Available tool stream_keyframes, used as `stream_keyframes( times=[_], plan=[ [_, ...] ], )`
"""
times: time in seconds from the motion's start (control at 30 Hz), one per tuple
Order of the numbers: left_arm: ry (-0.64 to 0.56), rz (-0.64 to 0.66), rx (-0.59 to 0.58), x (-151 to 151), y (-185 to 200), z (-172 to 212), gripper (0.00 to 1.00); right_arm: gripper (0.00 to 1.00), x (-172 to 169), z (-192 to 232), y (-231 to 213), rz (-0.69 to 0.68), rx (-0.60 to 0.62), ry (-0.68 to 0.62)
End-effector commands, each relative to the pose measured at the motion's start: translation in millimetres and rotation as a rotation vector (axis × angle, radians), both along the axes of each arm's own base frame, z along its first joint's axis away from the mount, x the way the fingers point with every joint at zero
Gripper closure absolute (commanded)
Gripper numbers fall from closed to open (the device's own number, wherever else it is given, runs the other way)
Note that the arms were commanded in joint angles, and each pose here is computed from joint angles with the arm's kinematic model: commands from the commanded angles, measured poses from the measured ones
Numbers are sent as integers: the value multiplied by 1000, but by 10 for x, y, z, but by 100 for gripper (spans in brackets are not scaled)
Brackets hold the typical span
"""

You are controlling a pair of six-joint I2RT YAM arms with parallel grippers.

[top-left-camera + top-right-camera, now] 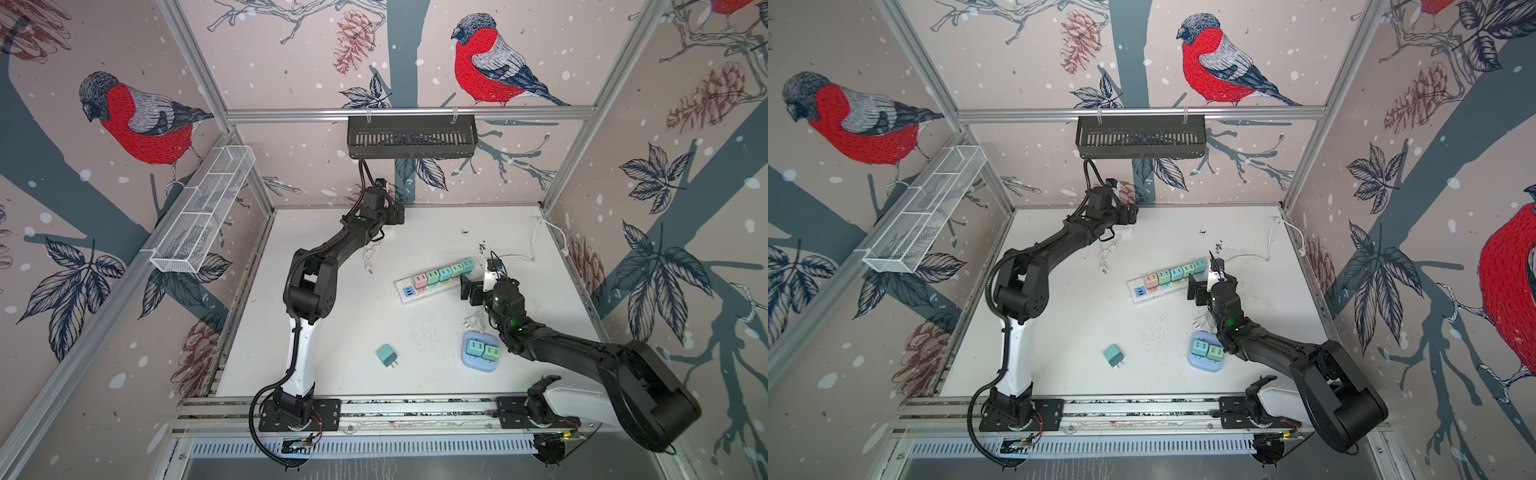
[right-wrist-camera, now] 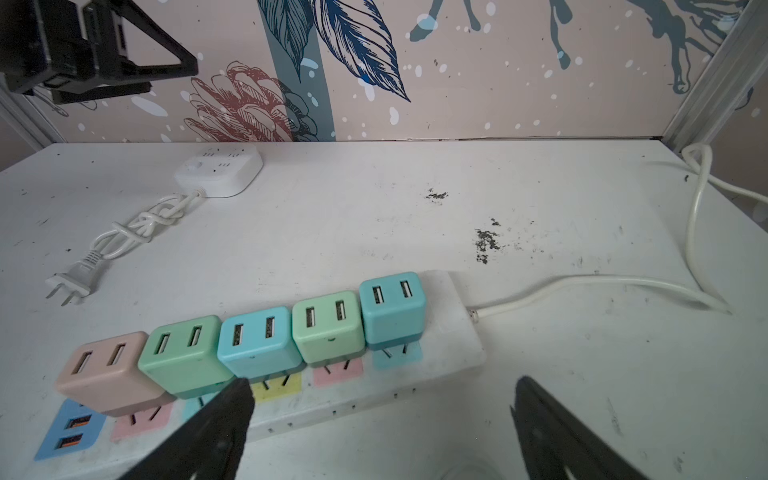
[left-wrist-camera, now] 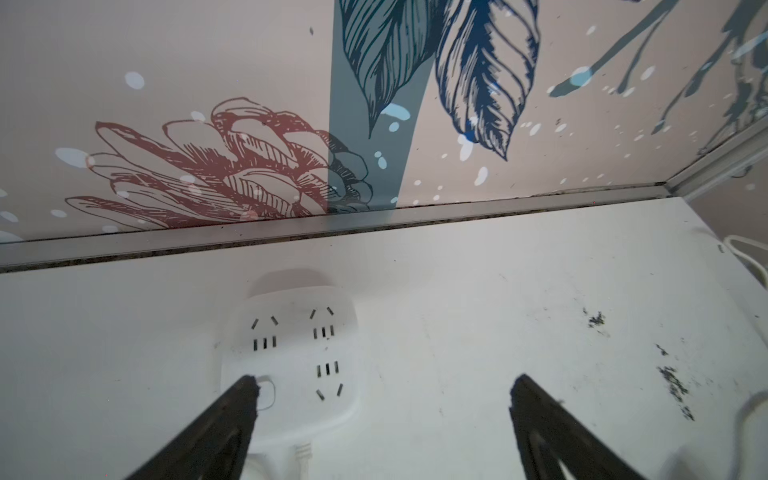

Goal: Insert the plug

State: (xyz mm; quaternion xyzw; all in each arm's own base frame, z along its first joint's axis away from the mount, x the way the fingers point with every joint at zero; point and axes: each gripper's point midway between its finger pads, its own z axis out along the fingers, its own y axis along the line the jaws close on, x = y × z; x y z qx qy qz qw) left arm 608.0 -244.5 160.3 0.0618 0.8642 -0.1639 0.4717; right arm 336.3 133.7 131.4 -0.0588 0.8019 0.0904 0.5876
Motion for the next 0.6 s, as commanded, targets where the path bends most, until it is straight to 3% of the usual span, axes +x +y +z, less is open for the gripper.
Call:
stream_keyframes(
  times=[0.0, 0.27, 0.57],
  plan=[
    [88, -4, 31, 129, -10, -209, 7, 1, -9, 45, 12, 8, 6, -18],
    [3, 71, 128, 595, 82, -409, 5, 1, 1, 49, 7, 6, 6, -19],
    [-6, 150, 289, 730, 295, -893, 2, 1, 23, 38, -5, -5, 2, -14]
  ],
)
